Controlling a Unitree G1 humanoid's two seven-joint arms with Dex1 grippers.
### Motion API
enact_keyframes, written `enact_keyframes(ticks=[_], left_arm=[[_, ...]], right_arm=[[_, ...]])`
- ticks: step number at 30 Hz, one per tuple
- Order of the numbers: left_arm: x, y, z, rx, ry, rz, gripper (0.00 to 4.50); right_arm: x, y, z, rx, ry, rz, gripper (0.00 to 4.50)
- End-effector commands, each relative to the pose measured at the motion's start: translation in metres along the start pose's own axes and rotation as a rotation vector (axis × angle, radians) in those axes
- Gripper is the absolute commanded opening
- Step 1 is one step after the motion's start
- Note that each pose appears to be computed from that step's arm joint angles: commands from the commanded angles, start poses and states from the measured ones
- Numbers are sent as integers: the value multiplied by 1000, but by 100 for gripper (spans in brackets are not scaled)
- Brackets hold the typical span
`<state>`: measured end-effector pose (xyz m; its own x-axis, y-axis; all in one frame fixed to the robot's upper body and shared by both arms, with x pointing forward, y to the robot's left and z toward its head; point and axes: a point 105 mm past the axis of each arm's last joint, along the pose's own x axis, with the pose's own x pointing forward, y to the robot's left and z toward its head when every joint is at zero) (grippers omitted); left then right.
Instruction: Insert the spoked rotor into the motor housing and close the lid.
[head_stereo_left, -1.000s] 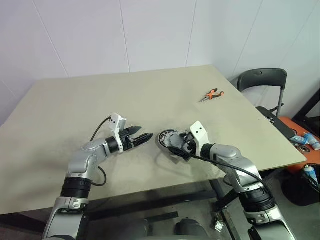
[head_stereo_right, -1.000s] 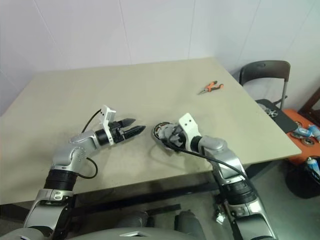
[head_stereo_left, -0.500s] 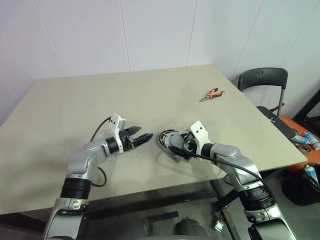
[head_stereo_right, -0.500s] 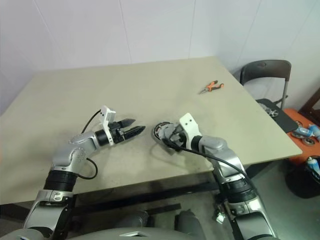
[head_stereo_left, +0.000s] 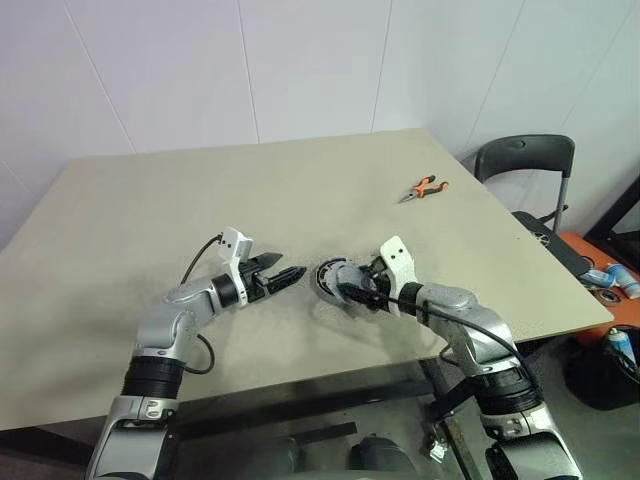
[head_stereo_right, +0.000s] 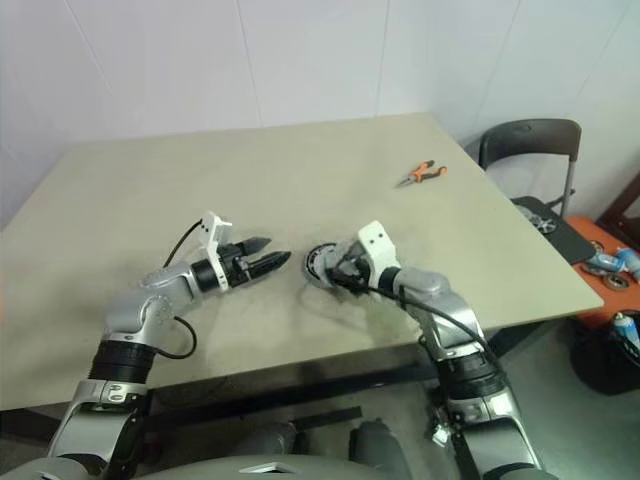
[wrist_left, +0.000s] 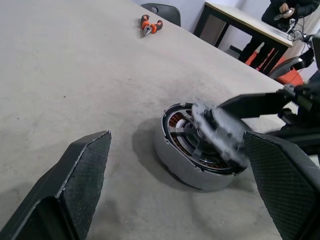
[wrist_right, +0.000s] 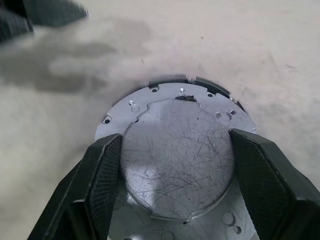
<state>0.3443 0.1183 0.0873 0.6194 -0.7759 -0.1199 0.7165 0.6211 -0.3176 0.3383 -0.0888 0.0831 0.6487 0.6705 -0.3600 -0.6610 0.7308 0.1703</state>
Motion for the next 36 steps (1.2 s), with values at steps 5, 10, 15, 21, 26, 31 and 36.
enact_keyframes(ticks=[5,10,15,21,26,31,36], left_arm=[[0,-2,15,30,-50,-10,450],[1,-2,14,30,-49,-13,450],[2,-3,14,29,-51,-14,450],[1,-4,11,24,-49,-13,450],[1,-4,10,21,-50,-8,450],[0,-5,9,19,-53,-5,450],[-1,-3,11,20,-57,0,450]], right_arm=[[-6,14,53,109,-150,91,301],[2,17,53,30,-122,61,301],[14,14,28,-21,-47,17,301],[28,5,6,38,-4,-36,301],[38,-1,-1,88,8,-62,301],[42,2,7,148,-30,-49,301],[46,16,4,78,-4,-6,301]])
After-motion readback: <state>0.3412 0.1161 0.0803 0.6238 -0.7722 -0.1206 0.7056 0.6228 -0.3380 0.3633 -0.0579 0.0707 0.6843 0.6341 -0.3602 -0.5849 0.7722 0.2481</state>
